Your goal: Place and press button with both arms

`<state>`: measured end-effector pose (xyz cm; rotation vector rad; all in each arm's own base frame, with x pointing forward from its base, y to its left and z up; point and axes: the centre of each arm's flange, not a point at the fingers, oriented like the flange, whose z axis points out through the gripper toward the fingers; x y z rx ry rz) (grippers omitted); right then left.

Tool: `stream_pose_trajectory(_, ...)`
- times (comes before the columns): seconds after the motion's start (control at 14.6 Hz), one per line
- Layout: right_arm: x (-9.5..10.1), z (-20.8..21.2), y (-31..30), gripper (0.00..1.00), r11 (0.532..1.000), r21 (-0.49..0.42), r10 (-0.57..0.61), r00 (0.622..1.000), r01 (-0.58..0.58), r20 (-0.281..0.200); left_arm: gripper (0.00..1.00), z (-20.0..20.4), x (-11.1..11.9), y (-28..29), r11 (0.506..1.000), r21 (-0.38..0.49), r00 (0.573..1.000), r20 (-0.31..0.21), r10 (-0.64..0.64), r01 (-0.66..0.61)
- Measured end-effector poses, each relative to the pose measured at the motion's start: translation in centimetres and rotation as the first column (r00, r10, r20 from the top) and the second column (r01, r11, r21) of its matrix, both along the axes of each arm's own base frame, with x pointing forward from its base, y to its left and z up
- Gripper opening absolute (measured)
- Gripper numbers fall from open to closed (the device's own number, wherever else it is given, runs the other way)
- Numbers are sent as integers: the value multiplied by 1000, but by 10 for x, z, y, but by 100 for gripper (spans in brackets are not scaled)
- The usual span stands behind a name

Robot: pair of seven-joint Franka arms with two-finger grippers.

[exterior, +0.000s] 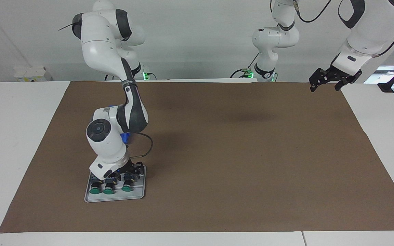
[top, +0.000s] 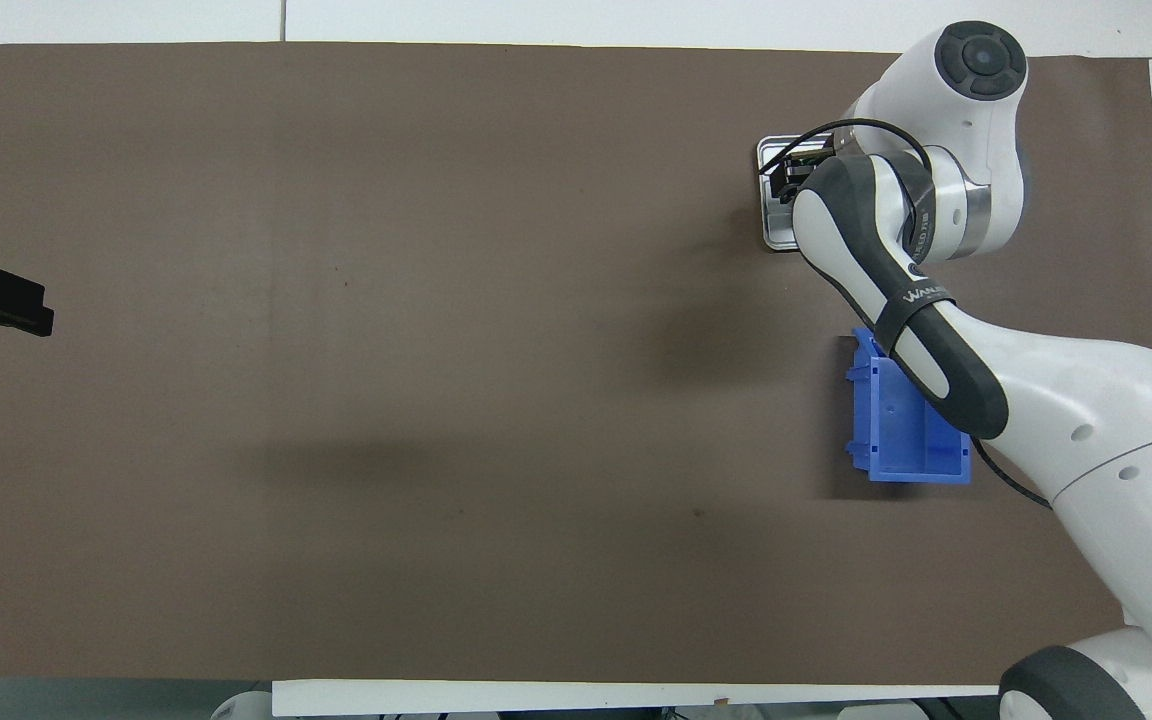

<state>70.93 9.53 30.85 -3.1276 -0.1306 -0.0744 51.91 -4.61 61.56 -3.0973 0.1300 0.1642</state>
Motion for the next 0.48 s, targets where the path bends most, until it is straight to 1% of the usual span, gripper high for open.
stream_pose_trajectory(0.14, -2, -5, -2, 82, 1000, -3, 19, 1000, -19, -10, 100, 0, 0, 0, 1000, 0, 1000, 0, 0, 0)
stream_pose_trajectory(0.27, -3, -8, -5, 79, 1000, -5, 26, 1000, -26, -16, 100, 0, 0, 0, 1000, 0, 1000, 0, 0, 0)
stream_pose_trajectory(0.34, -4, -9, -4, 71, 1000, -5, 27, 999, -27, -18, 100, 0, 0, 0, 1000, 0, 1000, 0, 0, 0)
stream_pose_trajectory(0.41, -4, -10, -4, 58, 1000, -5, 28, 999, -28, -21, 100, 0, 0, 0, 1000, 0, 1000, 0, 0, 0)
stream_pose_trajectory(0.48, -6, -13, -3, 58, 1000, -6, 29, 999, -29, -26, 100, 0, 0, 0, 1000, 0, 1000, 0, 0, 0)
